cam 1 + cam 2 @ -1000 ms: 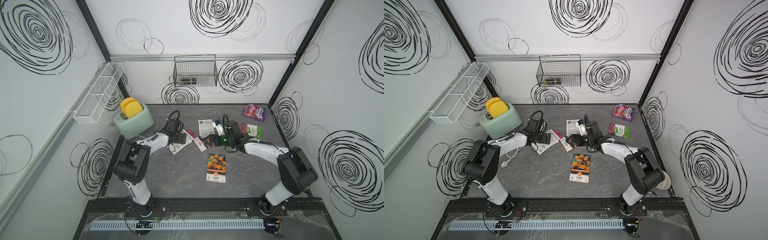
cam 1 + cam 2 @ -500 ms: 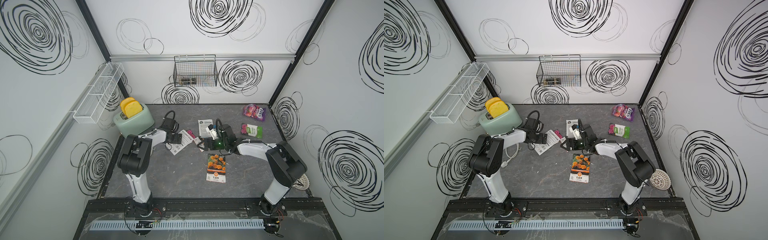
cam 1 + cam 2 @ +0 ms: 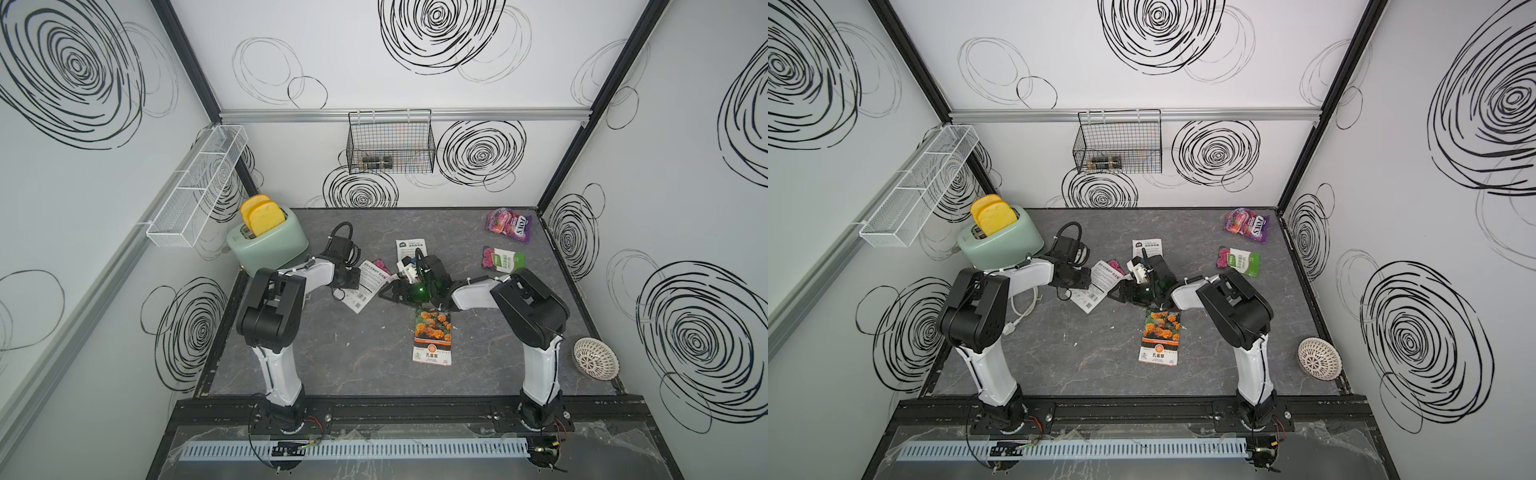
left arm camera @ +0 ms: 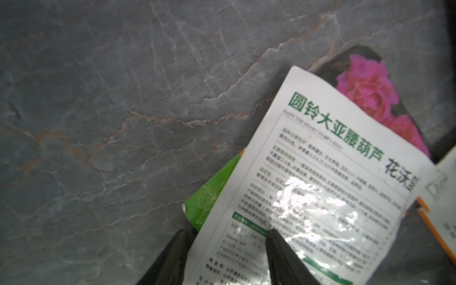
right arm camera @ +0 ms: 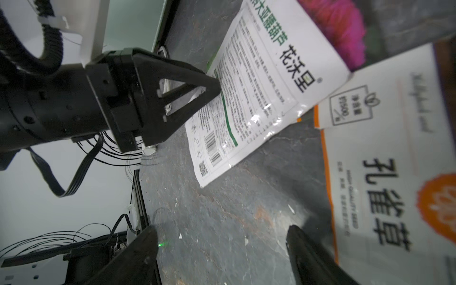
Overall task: Arrange the seed packets in a row
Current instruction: Pick up the seed packet from the center of the board, then place the seed packet at the center of the board.
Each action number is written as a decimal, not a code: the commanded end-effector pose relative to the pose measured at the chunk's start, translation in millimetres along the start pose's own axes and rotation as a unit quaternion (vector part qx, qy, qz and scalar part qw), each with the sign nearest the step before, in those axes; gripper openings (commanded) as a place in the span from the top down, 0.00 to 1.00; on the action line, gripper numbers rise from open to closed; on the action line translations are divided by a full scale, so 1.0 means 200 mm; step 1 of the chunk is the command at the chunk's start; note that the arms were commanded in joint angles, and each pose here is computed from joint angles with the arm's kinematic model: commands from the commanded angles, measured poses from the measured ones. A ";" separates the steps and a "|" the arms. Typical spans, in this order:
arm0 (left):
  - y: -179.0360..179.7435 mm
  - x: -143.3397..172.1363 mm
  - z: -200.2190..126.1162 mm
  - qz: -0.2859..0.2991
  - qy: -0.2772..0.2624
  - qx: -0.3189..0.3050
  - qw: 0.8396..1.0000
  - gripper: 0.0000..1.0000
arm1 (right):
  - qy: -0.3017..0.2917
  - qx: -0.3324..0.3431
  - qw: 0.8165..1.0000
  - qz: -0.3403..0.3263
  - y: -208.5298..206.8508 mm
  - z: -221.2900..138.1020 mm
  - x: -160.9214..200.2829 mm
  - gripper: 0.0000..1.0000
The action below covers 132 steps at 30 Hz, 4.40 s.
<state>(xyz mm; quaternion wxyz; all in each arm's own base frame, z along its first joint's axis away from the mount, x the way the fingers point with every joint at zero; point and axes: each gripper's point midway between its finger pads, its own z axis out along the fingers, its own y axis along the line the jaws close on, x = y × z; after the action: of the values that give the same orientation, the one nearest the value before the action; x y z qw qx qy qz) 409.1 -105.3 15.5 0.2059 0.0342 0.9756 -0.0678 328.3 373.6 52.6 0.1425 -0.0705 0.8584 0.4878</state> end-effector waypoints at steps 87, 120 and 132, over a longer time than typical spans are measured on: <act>-0.94 -0.22 -0.74 0.319 -0.404 -0.007 0.857 0.97 | -0.052 -0.080 0.974 0.206 0.31 -0.60 -0.51 1.00; -1.50 -0.20 -0.53 0.018 -0.213 0.356 0.910 1.00 | -0.270 0.216 0.937 0.041 -0.13 -1.53 -0.67 0.10; -1.33 -0.33 -0.54 -0.108 -0.231 0.357 0.899 1.00 | -0.255 0.209 0.942 0.063 -0.20 -1.49 -0.61 0.11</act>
<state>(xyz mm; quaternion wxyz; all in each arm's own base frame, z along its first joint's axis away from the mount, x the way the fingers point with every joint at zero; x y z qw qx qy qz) 386.5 -369.4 148.9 0.3645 0.0368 0.8308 -0.4190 405.3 95.6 202.7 0.3396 0.1452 0.8780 0.3046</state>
